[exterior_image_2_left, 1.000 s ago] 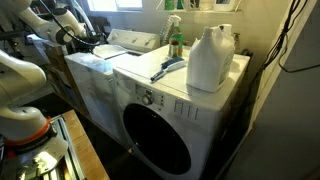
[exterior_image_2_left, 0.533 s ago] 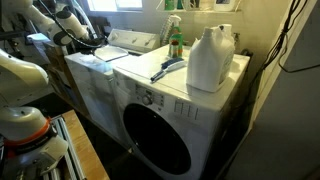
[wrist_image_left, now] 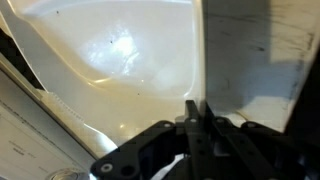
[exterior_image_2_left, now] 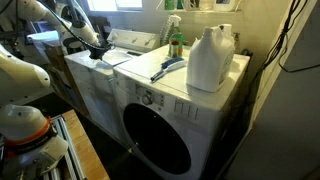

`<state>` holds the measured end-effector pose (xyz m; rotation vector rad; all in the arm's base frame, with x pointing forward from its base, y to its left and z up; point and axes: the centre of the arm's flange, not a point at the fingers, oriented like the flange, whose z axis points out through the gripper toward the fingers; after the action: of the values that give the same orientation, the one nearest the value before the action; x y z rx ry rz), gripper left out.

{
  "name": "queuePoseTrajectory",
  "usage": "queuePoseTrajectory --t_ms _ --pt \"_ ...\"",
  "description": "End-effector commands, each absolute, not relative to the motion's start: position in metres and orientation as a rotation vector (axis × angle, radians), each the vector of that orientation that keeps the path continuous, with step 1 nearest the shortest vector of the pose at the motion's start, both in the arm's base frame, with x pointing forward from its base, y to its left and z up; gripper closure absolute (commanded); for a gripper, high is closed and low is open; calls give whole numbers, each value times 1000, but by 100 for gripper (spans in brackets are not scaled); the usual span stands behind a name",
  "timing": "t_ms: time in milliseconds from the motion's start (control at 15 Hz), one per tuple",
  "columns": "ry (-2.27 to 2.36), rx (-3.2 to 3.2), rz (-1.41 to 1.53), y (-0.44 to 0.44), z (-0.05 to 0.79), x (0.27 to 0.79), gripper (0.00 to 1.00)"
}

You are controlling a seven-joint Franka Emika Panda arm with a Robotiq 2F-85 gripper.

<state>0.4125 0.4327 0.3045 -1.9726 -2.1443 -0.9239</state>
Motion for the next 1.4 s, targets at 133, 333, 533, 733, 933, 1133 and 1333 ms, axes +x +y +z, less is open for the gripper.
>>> queuePoseTrajectory --t_ms 133,333,533,733,933,1133,1333 --pt "-2202 -1981 -934 466 249 462 98" --pt "-2185 -1974 -926 472 254 463 61" --pt "-2175 -1972 -907 476 269 457 39" --pt "-2168 -2001 -897 477 297 447 17" --pt "-2182 -2059 -913 474 337 433 0" --pt "-2157 -2129 -920 461 375 425 0" --pt "-2021 -2269 -886 430 413 415 0"
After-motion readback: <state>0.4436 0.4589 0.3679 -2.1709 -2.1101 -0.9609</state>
